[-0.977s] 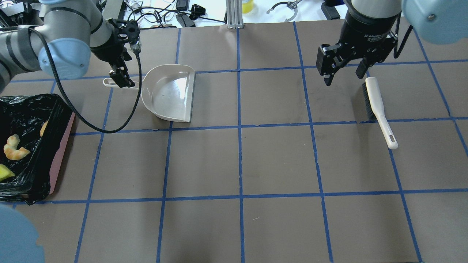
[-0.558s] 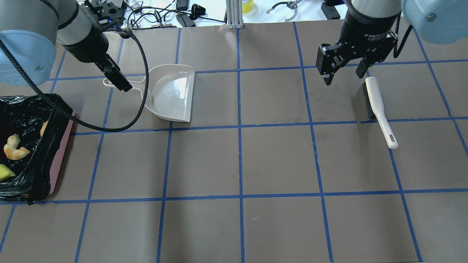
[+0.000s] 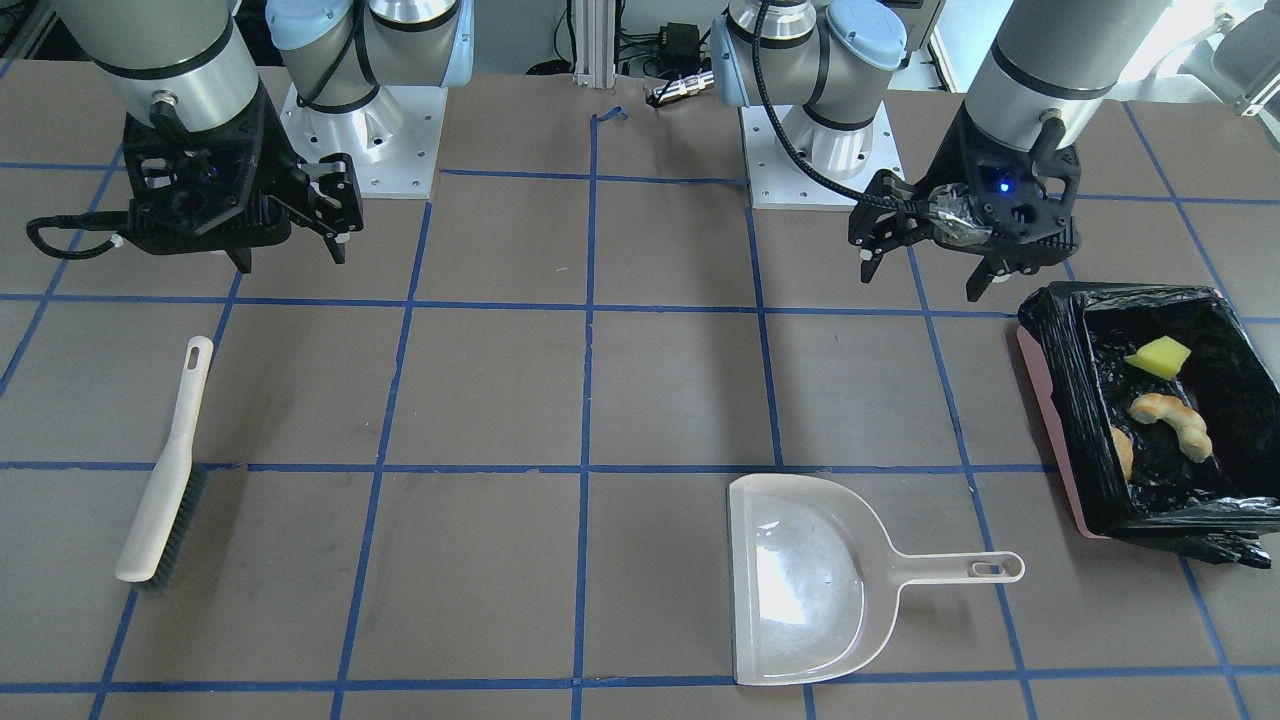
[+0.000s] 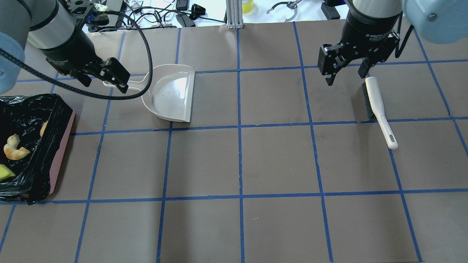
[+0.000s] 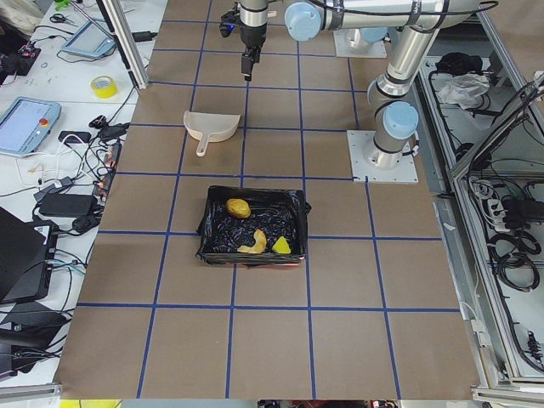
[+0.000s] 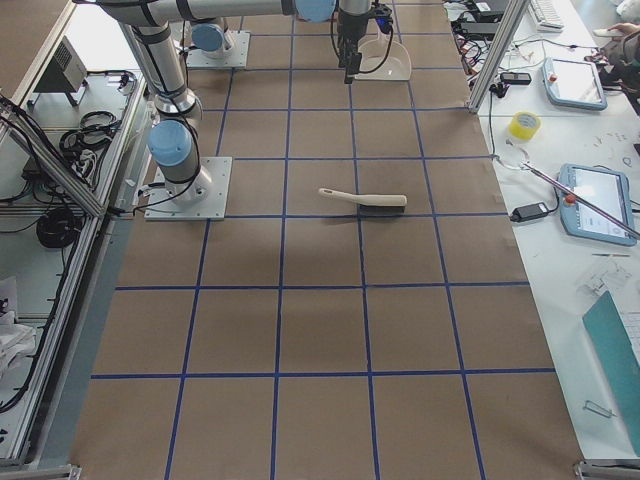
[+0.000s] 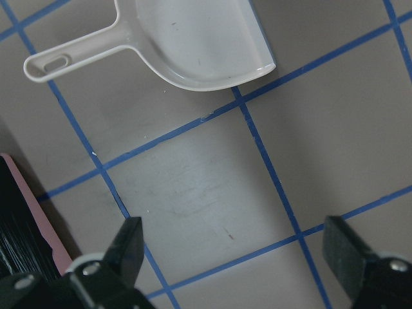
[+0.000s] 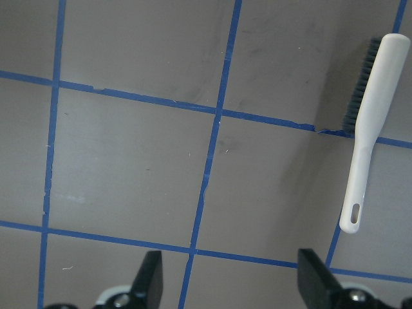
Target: Sweep and dump trash into bin
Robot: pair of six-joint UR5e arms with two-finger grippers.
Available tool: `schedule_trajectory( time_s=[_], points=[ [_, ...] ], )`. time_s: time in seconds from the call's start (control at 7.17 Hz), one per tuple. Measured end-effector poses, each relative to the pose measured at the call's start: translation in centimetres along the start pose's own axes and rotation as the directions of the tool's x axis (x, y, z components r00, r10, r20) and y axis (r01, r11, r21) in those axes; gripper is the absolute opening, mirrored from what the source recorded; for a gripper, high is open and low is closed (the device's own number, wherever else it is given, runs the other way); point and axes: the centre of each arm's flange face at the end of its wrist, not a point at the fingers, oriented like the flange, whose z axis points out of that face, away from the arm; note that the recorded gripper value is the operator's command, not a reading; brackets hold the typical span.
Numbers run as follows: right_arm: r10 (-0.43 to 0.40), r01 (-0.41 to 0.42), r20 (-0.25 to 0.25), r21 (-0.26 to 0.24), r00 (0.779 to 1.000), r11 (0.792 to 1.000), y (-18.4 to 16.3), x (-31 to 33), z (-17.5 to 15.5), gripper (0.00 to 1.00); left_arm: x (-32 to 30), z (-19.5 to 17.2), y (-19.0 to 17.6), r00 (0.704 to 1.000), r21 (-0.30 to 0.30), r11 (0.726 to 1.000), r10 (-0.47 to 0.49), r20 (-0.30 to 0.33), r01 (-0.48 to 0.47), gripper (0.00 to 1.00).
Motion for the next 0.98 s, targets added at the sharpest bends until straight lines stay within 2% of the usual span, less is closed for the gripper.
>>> schedule_trajectory(
  time_s=[0.14, 0.28, 0.56, 0.98],
  points=[
    [0.0, 0.0, 0.0, 0.002, 1.0, 1.0, 0.0, 0.0, -0.1, 0.78, 1.2, -0.1, 0.0, 0.993, 0.005, 0.993, -0.116, 0.003, 0.116, 1.0],
    [0.0, 0.0, 0.001, 0.003, 1.0, 1.0, 0.1, 0.0, -0.1, 0.78, 2.2, -0.3, 0.1, 0.985, 0.011, 0.985, -0.173, 0.015, 0.173, 1.0],
    [0.0, 0.0, 0.002, 0.004, 1.0, 1.0, 0.1, -0.1, -0.1, 0.78, 2.9, -0.2, 0.0, 0.973, 0.013, 0.973, -0.229, 0.032, 0.229, 1.0],
    [0.0, 0.0, 0.003, 0.005, 1.0, 1.0, 0.1, -0.1, -0.1, 0.78, 3.0, -0.1, -0.1, 0.969, 0.012, 0.969, -0.245, 0.031, 0.245, 1.0]
  ],
)
